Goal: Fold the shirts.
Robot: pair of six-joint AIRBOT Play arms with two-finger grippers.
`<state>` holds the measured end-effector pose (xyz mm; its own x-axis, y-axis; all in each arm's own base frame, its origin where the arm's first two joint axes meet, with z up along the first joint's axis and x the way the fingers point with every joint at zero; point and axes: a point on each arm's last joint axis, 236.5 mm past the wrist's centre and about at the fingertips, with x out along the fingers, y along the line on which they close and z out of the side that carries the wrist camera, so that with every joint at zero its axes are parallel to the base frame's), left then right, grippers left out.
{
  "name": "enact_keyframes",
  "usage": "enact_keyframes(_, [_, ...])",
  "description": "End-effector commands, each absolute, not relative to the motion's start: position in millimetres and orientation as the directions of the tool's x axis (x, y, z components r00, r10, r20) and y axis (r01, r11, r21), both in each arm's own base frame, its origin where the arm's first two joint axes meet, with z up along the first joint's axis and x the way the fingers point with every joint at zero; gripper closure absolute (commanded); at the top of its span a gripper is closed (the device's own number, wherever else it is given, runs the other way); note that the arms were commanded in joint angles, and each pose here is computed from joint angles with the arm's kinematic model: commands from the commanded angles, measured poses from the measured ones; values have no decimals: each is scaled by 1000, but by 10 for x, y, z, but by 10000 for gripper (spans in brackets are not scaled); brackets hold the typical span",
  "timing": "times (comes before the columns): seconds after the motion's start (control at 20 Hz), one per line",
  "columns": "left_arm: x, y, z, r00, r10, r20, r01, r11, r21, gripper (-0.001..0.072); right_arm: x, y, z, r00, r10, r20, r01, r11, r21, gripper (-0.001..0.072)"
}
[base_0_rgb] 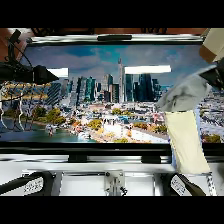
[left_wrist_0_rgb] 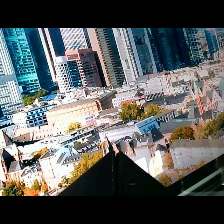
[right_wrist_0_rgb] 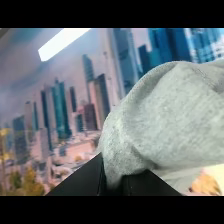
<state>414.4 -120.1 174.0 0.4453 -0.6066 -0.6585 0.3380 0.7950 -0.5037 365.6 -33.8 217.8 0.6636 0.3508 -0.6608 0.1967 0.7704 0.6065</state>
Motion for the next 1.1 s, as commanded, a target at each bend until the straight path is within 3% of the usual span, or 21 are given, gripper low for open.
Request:
enact_keyframes(0.0, [4144,-1247,1781,446,-625,-641,351,781,-517,671,3211,-711,1895,543,217,-811,341,826,449,648])
enact_keyframes(0.2, [4143,-1257,1790,445,-629,-638,354,778,-520,671,2749,-973,1610,347,106,-932,450,853,265,647])
enact_keyframes(0.4, [4142,-1257,1789,445,-629,-638,354,778,-520,672,2059,-1233,1286,60,-6,-998,564,825,29,647])
enact_keyframes(0.6, [4142,-1258,1790,445,-629,-638,367,777,-511,672,1507,-915,734,-91,76,-993,625,780,3,647])
enact_keyframes(0.85, [4142,-1259,1790,445,-629,-637,375,777,-505,671,927,-447,68,-248,218,-944,763,644,-52,629])
enact_keyframes(0.9, [4142,-1259,1790,445,-629,-637,375,777,-505,672,859,-455,-5,-274,213,-938,773,630,-83,460])
enact_keyframes(0.95, [4143,-1257,1790,445,-629,-637,375,777,-505,671,842,-464,-29,-280,208,-937,766,637,-88,230])
enact_keyframes(1.05, [4142,-1259,1790,445,-629,-637,375,777,-506,672,790,-549,28,-304,174,-937,756,642,-127,211])
